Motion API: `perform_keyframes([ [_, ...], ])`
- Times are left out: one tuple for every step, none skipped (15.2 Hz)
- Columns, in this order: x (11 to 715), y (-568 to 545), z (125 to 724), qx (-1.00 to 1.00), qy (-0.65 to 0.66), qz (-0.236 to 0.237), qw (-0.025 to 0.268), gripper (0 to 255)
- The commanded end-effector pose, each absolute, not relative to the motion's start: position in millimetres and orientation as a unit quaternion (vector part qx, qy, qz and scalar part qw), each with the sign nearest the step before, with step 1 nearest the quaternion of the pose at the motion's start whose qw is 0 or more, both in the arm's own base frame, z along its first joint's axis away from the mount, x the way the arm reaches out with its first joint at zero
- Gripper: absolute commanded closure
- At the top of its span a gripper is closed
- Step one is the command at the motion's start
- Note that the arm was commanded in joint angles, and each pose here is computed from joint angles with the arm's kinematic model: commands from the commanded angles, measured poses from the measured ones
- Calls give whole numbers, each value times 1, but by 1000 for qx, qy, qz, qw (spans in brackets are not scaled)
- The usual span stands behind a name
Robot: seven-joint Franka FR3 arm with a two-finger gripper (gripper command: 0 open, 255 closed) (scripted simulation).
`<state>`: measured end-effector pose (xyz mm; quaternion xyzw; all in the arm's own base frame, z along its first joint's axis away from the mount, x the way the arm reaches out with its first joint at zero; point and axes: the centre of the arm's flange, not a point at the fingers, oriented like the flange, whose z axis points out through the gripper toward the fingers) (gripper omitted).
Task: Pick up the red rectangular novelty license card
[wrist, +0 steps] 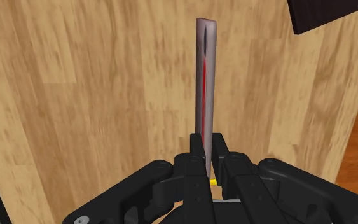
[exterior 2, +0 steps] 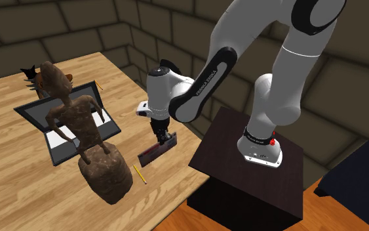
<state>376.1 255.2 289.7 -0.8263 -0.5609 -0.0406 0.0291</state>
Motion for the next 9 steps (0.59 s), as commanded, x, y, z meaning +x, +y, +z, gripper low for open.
perform_keyframes([
  [375, 255, 300, -826, -561, -40, 29, 255],
  [375, 255, 305, -826, -561, -40, 29, 255],
  [375, 255, 311, -826, -561, -40, 29, 255],
  [375, 255, 316, -826, -561, -40, 29, 255],
  [375, 255, 321, -826, -561, -40, 29, 255],
  [375, 255, 327, -826, -561, -40, 29, 255],
  [375, 255, 332, -826, -561, -40, 29, 255],
  [375, 255, 333, -826, -561, -40, 29, 255],
  [375, 255, 333, -826, -561, -40, 29, 255],
])
